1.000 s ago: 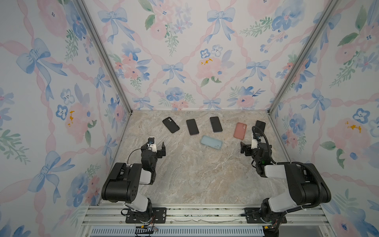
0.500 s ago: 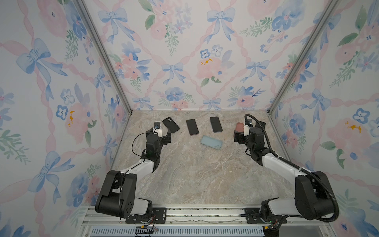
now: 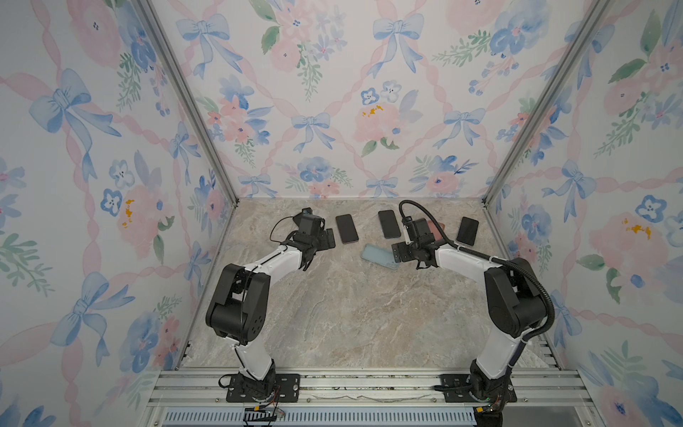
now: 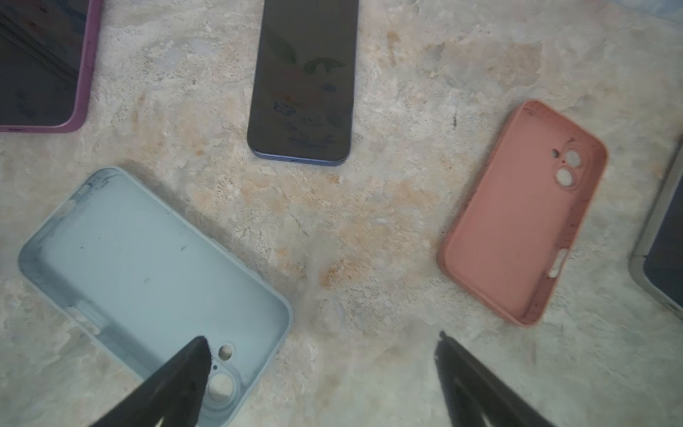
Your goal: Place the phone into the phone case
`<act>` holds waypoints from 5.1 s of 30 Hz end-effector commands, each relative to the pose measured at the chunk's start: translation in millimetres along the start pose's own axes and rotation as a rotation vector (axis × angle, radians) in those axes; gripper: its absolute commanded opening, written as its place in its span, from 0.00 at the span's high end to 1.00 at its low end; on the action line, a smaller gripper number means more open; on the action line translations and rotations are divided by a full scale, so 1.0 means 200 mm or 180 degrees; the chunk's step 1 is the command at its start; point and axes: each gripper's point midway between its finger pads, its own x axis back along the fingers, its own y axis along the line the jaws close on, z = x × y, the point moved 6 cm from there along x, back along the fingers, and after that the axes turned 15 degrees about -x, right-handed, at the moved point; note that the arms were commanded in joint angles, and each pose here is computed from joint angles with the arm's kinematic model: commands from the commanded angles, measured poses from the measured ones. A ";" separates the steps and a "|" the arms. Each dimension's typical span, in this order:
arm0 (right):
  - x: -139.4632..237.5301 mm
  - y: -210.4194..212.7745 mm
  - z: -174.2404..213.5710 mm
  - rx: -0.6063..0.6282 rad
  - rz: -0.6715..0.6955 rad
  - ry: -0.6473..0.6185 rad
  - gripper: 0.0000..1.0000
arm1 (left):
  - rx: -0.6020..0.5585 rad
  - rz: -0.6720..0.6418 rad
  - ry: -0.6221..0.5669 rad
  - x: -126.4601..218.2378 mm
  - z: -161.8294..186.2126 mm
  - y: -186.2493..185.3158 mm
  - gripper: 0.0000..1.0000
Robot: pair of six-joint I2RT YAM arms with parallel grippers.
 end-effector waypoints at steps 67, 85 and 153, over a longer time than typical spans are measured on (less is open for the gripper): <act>-0.17 0.37 0.16 0.0521 -0.0430 0.1413 0.89 | 0.0422 0.1263 0.0757 0.21 0.34 -0.28 0.04; 0.32 0.48 0.59 -0.0591 0.0060 0.1105 1.00 | 0.0631 0.1259 0.0745 0.38 0.45 -0.25 0.05; -0.52 0.11 -0.36 -0.0106 -0.0030 0.0863 0.03 | 0.0335 0.1722 0.1030 -0.28 0.00 -0.60 0.02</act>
